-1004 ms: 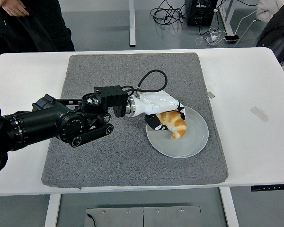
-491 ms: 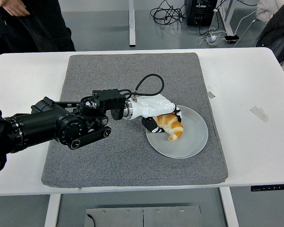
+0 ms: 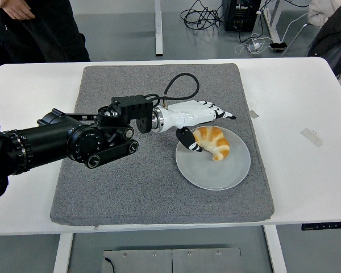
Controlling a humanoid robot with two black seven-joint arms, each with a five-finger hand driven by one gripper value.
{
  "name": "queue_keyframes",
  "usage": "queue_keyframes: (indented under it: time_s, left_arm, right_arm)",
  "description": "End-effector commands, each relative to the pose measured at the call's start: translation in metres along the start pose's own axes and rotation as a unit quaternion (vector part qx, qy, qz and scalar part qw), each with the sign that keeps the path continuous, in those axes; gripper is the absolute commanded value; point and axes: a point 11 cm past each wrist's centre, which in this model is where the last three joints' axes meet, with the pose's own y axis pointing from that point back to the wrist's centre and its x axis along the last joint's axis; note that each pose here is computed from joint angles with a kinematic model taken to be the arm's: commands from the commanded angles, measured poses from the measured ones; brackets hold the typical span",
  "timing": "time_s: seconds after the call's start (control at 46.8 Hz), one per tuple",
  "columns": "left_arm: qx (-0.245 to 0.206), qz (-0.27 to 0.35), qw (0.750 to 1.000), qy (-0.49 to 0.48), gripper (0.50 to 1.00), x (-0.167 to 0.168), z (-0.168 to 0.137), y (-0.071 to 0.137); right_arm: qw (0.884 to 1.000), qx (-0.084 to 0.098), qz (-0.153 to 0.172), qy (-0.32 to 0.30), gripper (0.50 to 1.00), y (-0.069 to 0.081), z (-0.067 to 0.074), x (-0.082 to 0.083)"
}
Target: Place the bread on the plate
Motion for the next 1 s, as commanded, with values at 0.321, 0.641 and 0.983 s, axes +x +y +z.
queue_keyframes:
  time_s: [0.321,0.641,0.983]
  left_arm:
    - [-0.044,0.017,0.993,0.113,0.975,0.048,0.037,-0.009]
    - [-0.034,0.1,0.971,0.214,0.975,0.129,0.012,0.025]
    - [-0.005,0.226,0.916,0.331,0.975,0.196,-0.053,0.1]
  right_arm:
    - [1.0,0.0,0.0,0.0,1.0,0.0,-0.001,0.0]
    - [1.0,0.0,0.0,0.0,1.0,0.0,0.0,0.0]
    - [1.0,0.0,0.0,0.0,1.0,0.0,0.0,0.0]
